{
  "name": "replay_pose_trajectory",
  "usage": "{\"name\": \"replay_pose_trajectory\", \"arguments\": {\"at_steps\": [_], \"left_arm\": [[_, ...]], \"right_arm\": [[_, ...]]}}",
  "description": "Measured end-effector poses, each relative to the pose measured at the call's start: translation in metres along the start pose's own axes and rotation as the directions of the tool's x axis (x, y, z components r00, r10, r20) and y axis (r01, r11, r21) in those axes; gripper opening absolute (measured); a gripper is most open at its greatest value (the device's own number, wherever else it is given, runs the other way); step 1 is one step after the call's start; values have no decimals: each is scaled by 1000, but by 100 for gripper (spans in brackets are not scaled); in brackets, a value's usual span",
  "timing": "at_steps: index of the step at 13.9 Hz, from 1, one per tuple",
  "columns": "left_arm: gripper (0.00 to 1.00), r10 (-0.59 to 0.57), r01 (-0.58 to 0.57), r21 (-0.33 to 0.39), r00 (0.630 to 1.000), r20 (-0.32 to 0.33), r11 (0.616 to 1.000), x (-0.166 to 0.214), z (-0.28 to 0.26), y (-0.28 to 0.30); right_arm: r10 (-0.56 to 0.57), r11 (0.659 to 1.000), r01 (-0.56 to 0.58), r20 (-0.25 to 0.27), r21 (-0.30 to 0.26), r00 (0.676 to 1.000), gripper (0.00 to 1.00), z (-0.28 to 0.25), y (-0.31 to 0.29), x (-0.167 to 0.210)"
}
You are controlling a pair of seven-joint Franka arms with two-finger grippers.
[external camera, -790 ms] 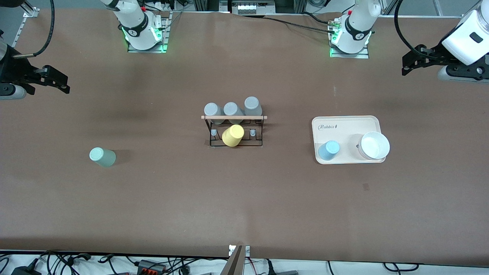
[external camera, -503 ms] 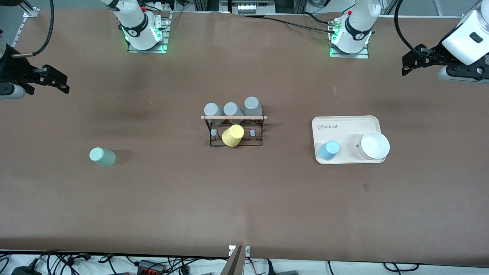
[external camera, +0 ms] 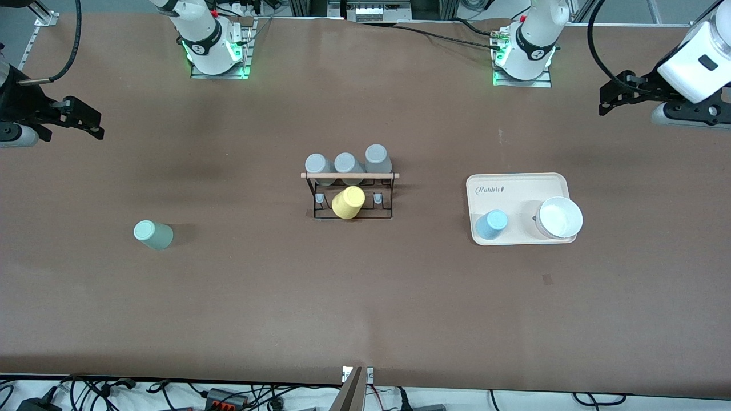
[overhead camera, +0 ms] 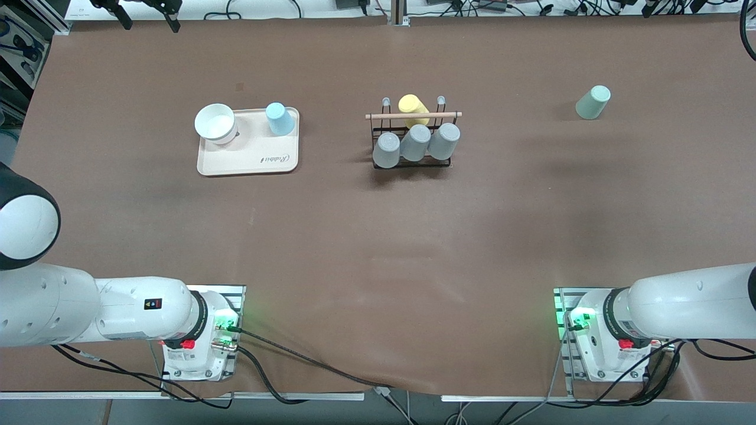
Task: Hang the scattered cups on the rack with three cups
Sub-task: 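Reach the left gripper toward the light blue cup on the tray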
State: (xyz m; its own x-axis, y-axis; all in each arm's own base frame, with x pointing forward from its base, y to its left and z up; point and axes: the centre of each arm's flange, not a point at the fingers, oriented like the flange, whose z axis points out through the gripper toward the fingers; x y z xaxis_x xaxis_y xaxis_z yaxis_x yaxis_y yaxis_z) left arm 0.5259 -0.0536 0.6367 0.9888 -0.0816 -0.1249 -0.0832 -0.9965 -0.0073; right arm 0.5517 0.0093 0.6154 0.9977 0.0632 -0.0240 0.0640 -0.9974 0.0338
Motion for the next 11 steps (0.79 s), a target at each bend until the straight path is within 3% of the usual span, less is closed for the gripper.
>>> {"name": "replay_pose_trajectory", "arguments": {"at_steps": [3,7,11], "left_arm": [[100,2,-1,-3,1000,26,1000,9,12,-1],[100,6,-5,-15,994,107,1000,36,53,-2],[100,7,-2,-27,985,175,1000,60,95,-6]], "right_arm": [[4,1000,-4,-1,0,1000,100,-1,2,0],[4,1000,-4,-14,0,1000,100,-9,2,0],[7,1000,-7,10,0,1000,100,-7,3,-3]]}}
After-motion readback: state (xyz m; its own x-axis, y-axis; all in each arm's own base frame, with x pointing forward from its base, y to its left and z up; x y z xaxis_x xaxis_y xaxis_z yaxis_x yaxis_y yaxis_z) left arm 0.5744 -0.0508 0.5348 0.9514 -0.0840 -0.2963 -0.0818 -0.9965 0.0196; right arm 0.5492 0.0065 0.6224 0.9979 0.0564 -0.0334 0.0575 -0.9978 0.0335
